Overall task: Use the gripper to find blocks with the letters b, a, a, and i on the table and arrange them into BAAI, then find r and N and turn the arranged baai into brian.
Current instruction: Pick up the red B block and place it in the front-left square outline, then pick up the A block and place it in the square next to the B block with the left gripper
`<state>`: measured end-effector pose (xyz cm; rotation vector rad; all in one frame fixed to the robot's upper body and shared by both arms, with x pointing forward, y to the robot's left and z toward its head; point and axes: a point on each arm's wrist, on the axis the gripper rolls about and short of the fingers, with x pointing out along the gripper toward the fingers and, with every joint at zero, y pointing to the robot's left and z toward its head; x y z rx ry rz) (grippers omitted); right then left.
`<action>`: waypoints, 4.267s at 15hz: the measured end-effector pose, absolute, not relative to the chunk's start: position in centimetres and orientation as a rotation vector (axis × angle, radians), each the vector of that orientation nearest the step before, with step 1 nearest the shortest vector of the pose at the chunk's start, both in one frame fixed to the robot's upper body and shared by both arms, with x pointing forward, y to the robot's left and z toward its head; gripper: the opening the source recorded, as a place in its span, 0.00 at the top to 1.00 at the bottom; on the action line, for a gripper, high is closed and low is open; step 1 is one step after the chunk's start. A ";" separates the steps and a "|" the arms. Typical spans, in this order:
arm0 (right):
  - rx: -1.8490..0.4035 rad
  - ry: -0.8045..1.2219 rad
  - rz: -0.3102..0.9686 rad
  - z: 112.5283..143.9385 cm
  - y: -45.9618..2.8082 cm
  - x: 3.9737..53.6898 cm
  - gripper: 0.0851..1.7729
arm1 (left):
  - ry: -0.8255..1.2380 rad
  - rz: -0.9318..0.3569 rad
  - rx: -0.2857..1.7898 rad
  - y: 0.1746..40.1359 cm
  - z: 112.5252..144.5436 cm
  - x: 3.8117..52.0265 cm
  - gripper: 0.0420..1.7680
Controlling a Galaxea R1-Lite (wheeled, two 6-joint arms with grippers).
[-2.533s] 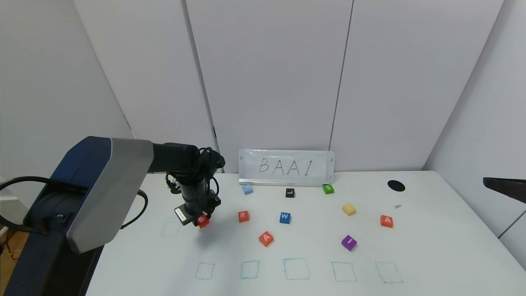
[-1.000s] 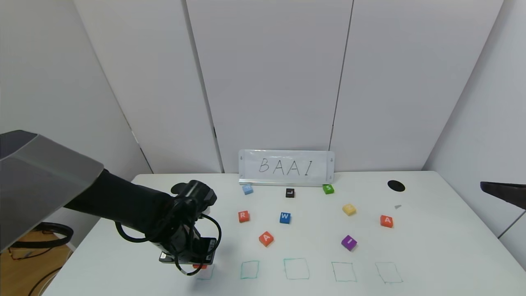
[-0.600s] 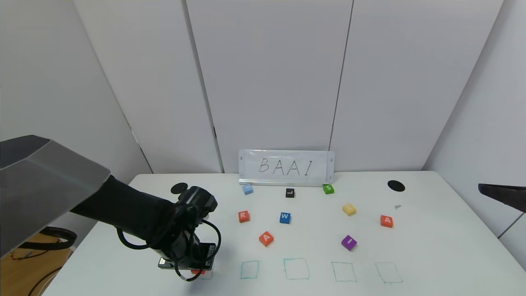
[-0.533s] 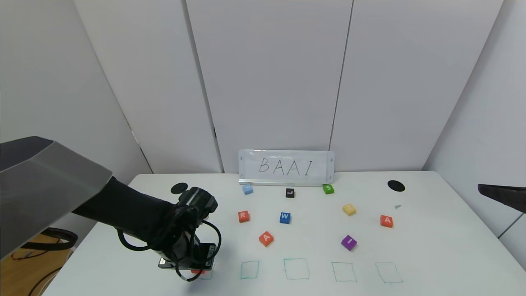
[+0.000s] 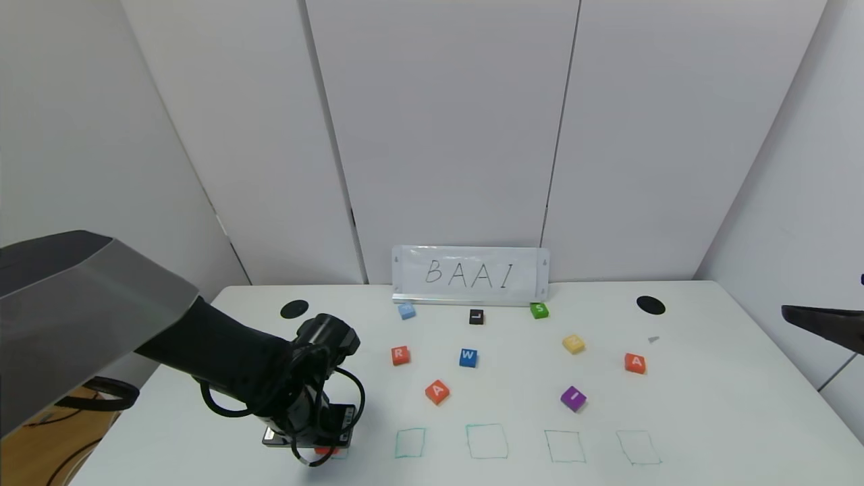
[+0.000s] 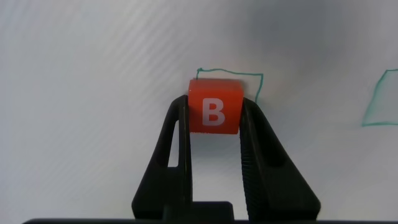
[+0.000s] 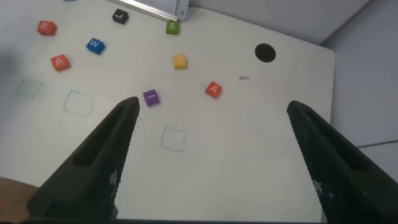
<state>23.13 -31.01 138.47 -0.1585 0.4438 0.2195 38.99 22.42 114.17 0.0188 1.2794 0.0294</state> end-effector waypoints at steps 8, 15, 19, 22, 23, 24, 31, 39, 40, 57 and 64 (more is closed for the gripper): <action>-0.160 0.447 0.224 138.4 -30.9 23.1 0.04 | 1.278 0.025 0.003 21.7 114.1 39.0 0.73; -0.161 0.448 0.225 138.4 -30.9 23.1 0.04 | 1.282 0.024 0.009 21.5 113.9 39.0 0.73; -0.160 0.449 0.226 138.3 -30.9 23.1 0.04 | 1.288 0.025 0.013 21.6 113.8 38.9 0.73; -0.160 0.449 0.226 138.3 -30.9 23.1 0.04 | 1.286 0.024 0.013 21.5 113.8 38.9 0.54; -0.161 0.449 0.226 138.3 -30.9 23.1 0.04 | 1.284 0.023 0.013 21.5 113.8 38.9 0.48; -0.161 0.450 0.225 138.3 -30.9 23.1 0.04 | 1.281 0.024 0.014 21.5 113.9 39.0 0.43; -0.163 0.452 0.231 138.2 -30.8 23.1 0.04 | 1.259 0.027 0.013 21.5 114.5 39.0 0.19; -0.164 0.456 0.233 138.1 -30.8 23.1 0.04 | 1.214 0.075 -0.087 21.2 117.1 39.7 0.09; -0.166 0.458 0.238 138.1 -30.7 23.1 0.04 | 1.218 0.086 -0.099 21.1 117.7 39.9 0.08; -0.199 0.442 0.379 137.1 -28.3 22.4 0.04 | 1.233 0.368 -0.642 11.2 124.2 43.4 0.04; -0.222 0.461 0.440 136.3 -27.5 22.0 0.04 | 1.260 0.478 -0.672 8.5 119.8 44.3 0.03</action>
